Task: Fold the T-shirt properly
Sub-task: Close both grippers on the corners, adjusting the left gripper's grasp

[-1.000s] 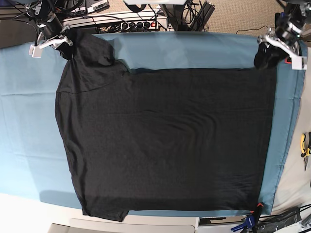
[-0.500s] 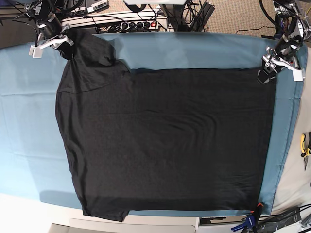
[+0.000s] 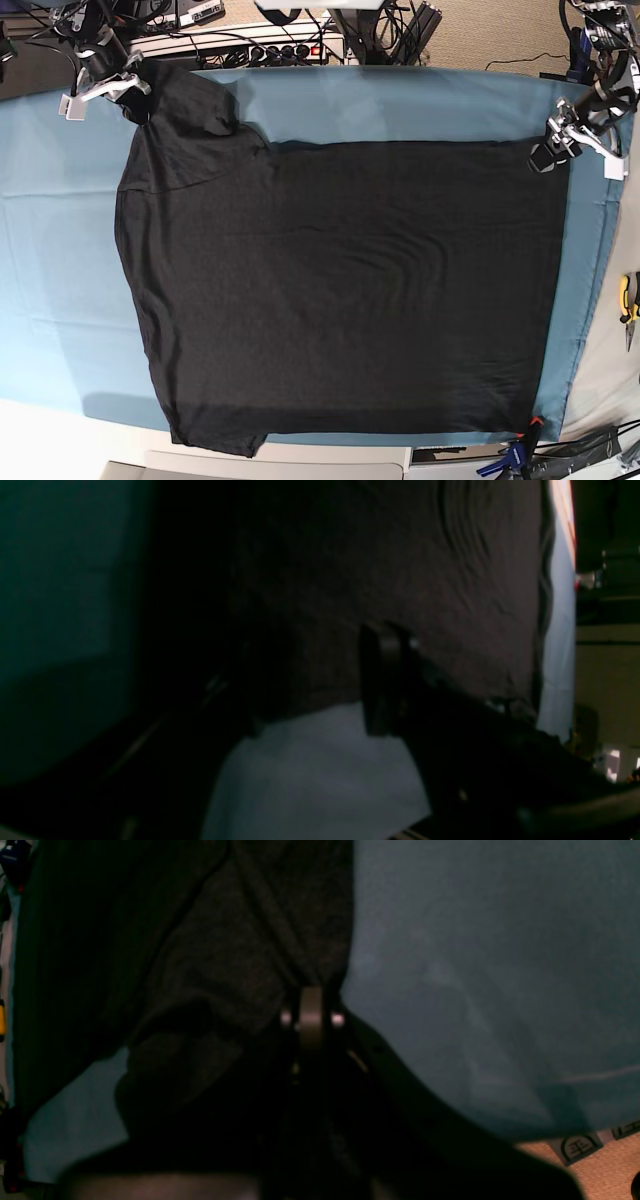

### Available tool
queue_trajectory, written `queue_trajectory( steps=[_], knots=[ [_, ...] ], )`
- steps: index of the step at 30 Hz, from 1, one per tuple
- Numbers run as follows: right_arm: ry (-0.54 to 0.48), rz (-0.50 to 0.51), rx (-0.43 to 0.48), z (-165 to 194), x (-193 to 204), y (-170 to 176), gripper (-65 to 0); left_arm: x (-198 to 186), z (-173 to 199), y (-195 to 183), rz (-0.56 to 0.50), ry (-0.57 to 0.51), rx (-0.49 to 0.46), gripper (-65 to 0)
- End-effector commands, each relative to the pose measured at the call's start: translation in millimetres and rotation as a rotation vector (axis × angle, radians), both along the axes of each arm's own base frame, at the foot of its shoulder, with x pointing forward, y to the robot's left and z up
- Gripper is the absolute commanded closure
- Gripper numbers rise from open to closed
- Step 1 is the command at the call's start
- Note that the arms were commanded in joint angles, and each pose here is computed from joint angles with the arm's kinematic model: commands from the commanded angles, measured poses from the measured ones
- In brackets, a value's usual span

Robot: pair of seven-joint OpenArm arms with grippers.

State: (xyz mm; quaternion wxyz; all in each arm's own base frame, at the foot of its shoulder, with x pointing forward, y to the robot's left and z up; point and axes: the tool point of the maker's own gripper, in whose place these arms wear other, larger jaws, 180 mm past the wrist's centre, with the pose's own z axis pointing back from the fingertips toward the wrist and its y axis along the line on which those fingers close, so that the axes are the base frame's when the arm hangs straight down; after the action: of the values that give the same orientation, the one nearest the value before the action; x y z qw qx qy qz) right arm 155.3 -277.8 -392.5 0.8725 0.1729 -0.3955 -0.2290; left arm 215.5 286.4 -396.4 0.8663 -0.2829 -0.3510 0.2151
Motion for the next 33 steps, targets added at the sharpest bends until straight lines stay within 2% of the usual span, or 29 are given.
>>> queue_trajectory(
  steps=[1,7,11,19,25,33],
  knots=[
    [0.042,0.003,-0.03,-3.2,-6.1,-6.0,0.0,11.4,21.0,59.7,0.031,-0.021,0.247,-28.3],
    [0.042,0.003,-0.033,-3.3,-6.3,-6.4,0.0,7.3,21.3,56.7,0.014,-0.01,0.246,-28.3],
    [0.046,0.004,-0.043,-3.9,-6.5,-7.4,0.0,4.3,33.0,46.2,-0.034,-0.032,0.27,-28.3],
    [0.044,0.003,-0.043,-3.6,-5.7,-7.5,0.0,-10.1,66.2,-3.5,-0.164,-0.115,0.354,-28.3],
    [0.043,0.003,-0.043,-3.4,-5.5,-7.7,0.0,-15.0,61.8,-8.5,-0.139,-0.107,0.342,-28.3],
    [0.04,0.002,-0.043,-3.1,-5.2,-7.9,0.0,-5.4,44.2,11.4,-0.07,-0.07,0.336,-28.3]
  ],
)
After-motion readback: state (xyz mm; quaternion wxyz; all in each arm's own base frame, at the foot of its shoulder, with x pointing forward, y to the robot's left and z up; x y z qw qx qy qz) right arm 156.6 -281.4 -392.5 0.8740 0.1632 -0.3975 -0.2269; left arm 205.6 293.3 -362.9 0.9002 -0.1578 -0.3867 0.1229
